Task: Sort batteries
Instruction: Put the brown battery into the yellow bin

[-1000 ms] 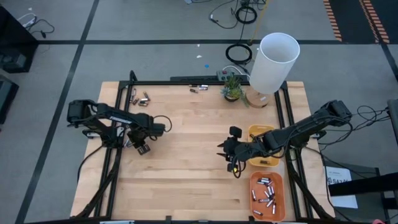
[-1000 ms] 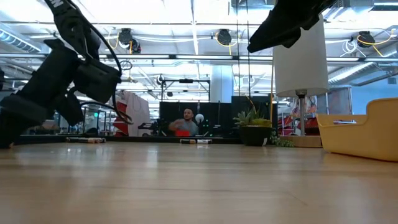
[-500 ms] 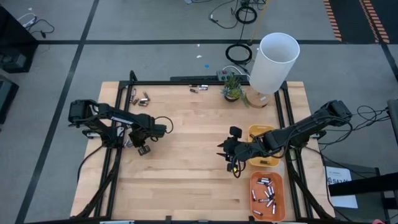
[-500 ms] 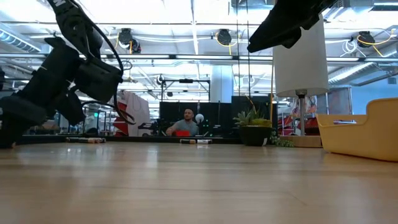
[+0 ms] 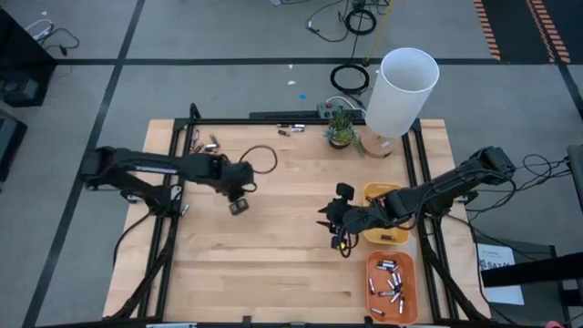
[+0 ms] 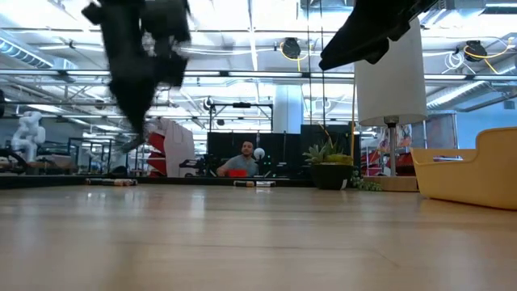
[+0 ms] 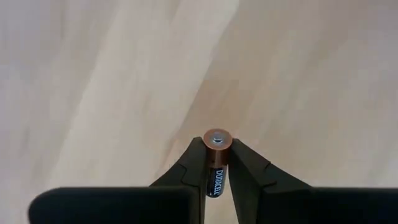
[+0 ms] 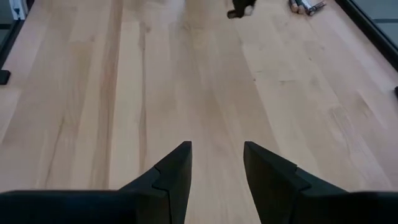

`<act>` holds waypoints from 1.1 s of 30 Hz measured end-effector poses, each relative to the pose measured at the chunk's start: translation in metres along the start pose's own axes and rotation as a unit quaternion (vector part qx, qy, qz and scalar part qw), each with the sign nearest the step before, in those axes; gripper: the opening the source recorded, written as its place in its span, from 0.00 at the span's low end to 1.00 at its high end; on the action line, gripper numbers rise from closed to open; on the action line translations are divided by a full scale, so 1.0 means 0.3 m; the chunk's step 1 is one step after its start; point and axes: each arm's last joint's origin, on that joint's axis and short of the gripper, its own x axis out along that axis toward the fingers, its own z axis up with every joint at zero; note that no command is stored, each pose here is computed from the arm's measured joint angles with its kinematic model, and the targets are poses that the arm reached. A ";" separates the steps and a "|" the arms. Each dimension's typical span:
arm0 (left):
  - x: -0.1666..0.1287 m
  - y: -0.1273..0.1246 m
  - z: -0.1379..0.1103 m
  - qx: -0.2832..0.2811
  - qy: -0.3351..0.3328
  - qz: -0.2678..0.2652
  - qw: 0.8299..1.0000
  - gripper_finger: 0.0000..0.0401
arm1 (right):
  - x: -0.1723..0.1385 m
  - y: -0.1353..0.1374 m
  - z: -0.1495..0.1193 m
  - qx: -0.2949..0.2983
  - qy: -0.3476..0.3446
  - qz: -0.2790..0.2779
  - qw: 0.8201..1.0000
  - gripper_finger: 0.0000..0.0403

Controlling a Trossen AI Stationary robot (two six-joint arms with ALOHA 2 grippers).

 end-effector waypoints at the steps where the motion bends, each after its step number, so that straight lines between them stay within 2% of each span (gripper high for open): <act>1: -0.027 -0.014 0.020 0.011 -0.046 -0.022 0.999 0.12 | 0.001 -0.002 0.001 0.001 0.000 -0.001 1.000 0.34; 3: -0.081 -0.048 0.052 0.042 -0.146 -0.073 0.986 0.12 | 0.003 -0.006 0.006 0.005 -0.006 -0.001 1.000 0.34; 4: -0.106 -0.067 0.065 0.061 -0.199 -0.095 0.973 0.13 | 0.004 -0.008 0.009 0.008 -0.009 -0.001 1.000 0.34; 7: -0.162 -0.118 0.083 0.102 -0.343 -0.144 0.923 0.13 | 0.006 -0.011 0.027 0.020 -0.032 0.002 0.999 0.34; 9: -0.172 -0.142 0.083 0.120 -0.419 -0.172 0.883 0.13 | 0.010 -0.007 0.040 0.028 -0.051 0.006 0.998 0.34; 13: -0.154 -0.157 0.059 0.139 -0.522 -0.230 0.810 0.13 | 0.042 0.011 0.057 0.008 -0.088 0.014 0.996 0.34; 19: -0.128 -0.154 -0.002 0.141 -0.606 -0.307 0.720 0.13 | 0.100 0.043 0.086 -0.013 -0.161 0.026 0.987 0.38; 20: -0.130 -0.155 -0.008 0.142 -0.613 -0.310 0.713 0.13 | 0.106 0.045 0.090 -0.013 -0.169 0.026 0.985 0.39; 21: -0.126 -0.155 -0.012 0.143 -0.611 -0.309 0.714 0.13 | 0.109 0.042 0.097 -0.012 -0.179 0.026 0.983 0.41; 23: -0.110 -0.155 -0.015 0.145 -0.598 -0.307 0.726 0.13 | 0.109 0.034 0.112 -0.004 -0.199 0.024 0.980 0.45; 25: -0.100 -0.159 -0.015 0.148 -0.593 -0.305 0.731 0.13 | 0.107 0.023 0.128 0.007 -0.218 0.021 0.976 0.51; 31: -0.065 -0.187 -0.015 0.177 -0.588 -0.296 0.732 0.13 | 0.118 -0.018 0.145 0.051 -0.231 0.013 0.972 0.64; 33: -0.055 -0.197 -0.012 0.190 -0.596 -0.290 0.725 0.13 | 0.122 -0.027 0.146 0.063 -0.229 0.014 0.971 0.67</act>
